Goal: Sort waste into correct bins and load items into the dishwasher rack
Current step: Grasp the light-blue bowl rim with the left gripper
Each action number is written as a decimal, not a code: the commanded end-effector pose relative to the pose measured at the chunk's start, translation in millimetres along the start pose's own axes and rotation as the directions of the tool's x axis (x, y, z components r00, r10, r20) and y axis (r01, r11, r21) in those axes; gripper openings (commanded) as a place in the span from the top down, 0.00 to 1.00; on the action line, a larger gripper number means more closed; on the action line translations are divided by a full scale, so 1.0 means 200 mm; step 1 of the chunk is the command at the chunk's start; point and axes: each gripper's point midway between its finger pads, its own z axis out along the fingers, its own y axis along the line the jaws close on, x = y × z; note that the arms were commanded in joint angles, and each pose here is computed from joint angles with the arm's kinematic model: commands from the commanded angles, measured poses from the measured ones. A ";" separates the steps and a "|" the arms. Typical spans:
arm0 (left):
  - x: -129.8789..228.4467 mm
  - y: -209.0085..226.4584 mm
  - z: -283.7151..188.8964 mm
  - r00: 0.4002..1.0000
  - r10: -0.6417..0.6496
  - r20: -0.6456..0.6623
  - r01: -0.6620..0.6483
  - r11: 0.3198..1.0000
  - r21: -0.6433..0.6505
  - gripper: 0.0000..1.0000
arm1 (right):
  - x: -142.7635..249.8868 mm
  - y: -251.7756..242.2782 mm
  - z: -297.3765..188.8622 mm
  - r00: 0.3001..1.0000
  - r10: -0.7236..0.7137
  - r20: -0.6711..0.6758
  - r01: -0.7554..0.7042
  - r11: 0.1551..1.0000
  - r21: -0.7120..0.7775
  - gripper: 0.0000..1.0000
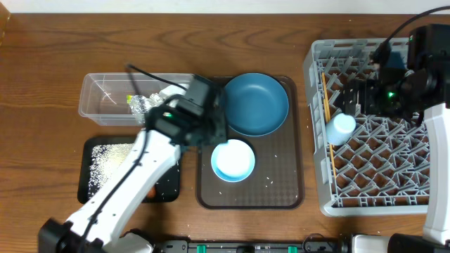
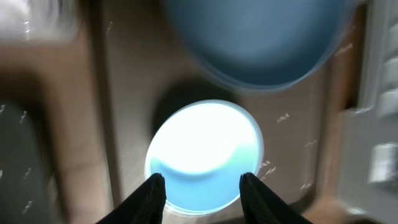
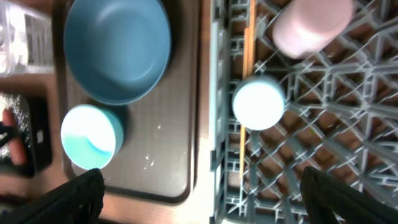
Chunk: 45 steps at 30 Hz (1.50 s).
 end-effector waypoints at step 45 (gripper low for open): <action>0.23 0.05 0.13 0.999 0.000 -0.044 -0.003 0.998 -0.060 0.94 | 0.42 0.45 0.48 0.944 -0.200 -0.264 0.174 0.978 -0.117 0.32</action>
